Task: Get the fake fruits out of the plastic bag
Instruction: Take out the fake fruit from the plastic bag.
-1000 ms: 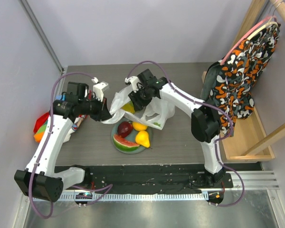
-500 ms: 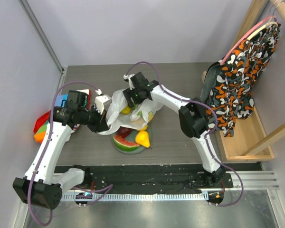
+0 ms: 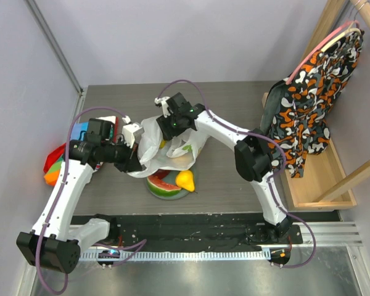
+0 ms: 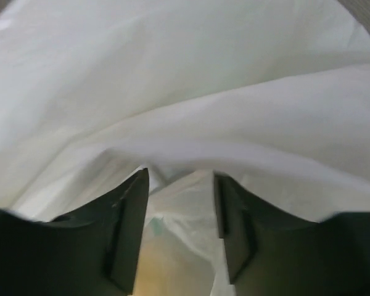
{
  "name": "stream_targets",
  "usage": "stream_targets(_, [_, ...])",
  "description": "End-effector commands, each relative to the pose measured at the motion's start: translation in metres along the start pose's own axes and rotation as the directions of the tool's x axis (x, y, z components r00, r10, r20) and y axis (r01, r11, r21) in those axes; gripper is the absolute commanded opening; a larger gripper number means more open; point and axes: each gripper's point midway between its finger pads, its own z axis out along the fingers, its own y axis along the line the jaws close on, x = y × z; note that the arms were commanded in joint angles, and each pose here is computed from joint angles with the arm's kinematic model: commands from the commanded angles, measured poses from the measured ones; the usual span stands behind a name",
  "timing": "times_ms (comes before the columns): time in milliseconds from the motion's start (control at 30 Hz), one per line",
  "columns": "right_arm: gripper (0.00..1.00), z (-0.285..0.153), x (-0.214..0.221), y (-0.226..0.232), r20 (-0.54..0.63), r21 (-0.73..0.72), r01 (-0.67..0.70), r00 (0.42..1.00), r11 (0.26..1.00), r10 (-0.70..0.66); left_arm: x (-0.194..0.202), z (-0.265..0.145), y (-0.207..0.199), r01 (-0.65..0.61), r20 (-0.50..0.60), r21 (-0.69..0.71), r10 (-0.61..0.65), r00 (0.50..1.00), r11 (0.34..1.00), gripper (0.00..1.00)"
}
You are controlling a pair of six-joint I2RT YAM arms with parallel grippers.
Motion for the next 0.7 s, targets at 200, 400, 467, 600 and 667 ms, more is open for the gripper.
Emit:
stream_targets(200, [0.35, -0.065, -0.011, 0.084, 0.093, -0.35, 0.149, 0.988, 0.925, -0.124, -0.055, -0.011, 0.003, 0.135, 0.177, -0.034, -0.128, 0.976, 0.99, 0.0])
stream_targets(400, [0.47, -0.023, -0.015, 0.082, 0.093, -0.351, 0.101, 0.993, 0.931, -0.073, -0.081, -0.025, -0.01, 0.172, 0.225, 0.042, -0.177, 0.958, 0.984, 0.0])
stream_targets(467, [0.64, -0.009, -0.02, 0.075, 0.103, -0.292, 0.063, 0.994, 0.955, -0.034, -0.084, -0.026, -0.015, 0.167, 0.222, 0.071, -0.179, 0.959, 0.983, 0.0])
stream_targets(600, [1.0, 0.01, -0.042, 0.067, 0.197, -0.184, 0.086, 0.979, 0.979, -0.05, -0.074, -0.021, -0.023, 0.169, 0.18, 0.128, -0.19, 0.965, 0.977, 0.0])
stream_targets(667, [1.0, 0.019, -0.044, 0.061, 0.222, -0.144, 0.077, 0.974, 0.987, -0.043, -0.07, -0.019, -0.027, 0.174, 0.168, 0.156, -0.2, 0.965, 0.972, 0.0])
